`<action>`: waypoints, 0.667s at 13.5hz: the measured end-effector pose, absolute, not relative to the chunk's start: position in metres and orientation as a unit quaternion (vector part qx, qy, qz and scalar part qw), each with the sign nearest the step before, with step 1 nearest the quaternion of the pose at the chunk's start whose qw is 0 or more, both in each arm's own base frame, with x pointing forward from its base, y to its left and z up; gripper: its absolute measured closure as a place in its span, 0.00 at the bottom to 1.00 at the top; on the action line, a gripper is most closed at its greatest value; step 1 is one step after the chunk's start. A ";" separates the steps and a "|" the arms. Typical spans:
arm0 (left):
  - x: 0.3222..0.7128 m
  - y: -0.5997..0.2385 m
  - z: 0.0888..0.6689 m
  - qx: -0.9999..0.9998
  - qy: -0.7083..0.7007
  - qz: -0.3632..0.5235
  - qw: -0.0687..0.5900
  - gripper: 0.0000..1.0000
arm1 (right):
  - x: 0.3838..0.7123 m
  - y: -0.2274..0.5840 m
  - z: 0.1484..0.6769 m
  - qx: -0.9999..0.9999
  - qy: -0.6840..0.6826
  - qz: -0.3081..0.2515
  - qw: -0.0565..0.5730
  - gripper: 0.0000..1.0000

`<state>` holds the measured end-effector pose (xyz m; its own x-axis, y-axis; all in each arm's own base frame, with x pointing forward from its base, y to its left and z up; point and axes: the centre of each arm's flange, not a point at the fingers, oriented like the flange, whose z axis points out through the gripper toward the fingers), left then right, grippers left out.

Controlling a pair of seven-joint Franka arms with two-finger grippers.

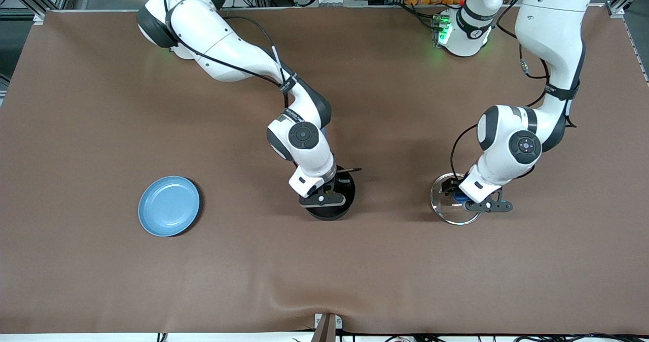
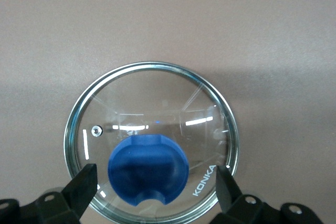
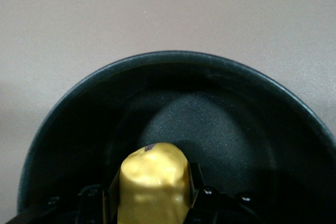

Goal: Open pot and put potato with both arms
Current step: 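Move the potato over the pot while the left gripper lowers the lid, then release the lid on the table and raise the left gripper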

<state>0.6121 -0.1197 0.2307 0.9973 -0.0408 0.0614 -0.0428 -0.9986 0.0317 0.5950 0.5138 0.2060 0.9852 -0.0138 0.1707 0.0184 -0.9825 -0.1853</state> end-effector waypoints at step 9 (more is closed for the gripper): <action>0.606 -0.108 0.425 0.995 -0.016 0.088 0.037 0.00 | 0.605 0.510 0.216 -0.991 0.003 -0.098 0.095 0.09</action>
<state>0.6058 -0.1083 0.4251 0.9840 -0.0255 0.1766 -0.0385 -0.9968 0.0706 0.6047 0.5102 0.2162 0.9806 -0.0253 0.1943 0.0122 -0.9819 -0.1890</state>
